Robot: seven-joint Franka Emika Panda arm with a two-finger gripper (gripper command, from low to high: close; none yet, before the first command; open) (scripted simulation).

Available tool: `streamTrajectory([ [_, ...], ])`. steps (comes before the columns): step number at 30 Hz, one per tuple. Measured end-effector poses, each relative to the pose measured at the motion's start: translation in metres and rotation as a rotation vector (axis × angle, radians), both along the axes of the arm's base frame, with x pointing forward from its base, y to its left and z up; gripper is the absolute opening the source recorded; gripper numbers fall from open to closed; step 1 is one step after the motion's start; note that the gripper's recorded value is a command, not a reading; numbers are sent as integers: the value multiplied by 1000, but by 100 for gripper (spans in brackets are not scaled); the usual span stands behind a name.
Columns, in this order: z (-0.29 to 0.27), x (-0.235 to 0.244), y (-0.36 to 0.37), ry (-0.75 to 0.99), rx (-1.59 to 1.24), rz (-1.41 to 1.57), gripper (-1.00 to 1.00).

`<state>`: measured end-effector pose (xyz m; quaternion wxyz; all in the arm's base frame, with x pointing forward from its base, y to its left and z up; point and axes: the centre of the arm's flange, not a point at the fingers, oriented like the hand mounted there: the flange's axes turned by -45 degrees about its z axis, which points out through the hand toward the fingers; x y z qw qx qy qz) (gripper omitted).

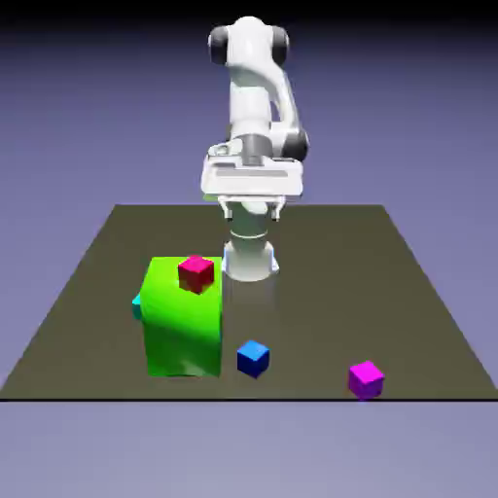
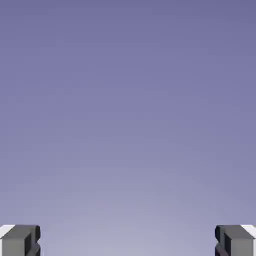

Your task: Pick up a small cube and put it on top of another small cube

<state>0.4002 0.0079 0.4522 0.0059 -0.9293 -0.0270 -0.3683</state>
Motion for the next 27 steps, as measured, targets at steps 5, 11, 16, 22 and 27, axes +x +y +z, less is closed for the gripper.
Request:
streamTrajectory([
  [5,-32,43,18,183,64,44,0],
  [11,-81,87,48,397,93,95,0],
  [16,-126,115,82,560,80,140,0],
  [22,-176,140,125,725,26,186,0],
  [27,-213,151,168,831,-49,234,0],
])
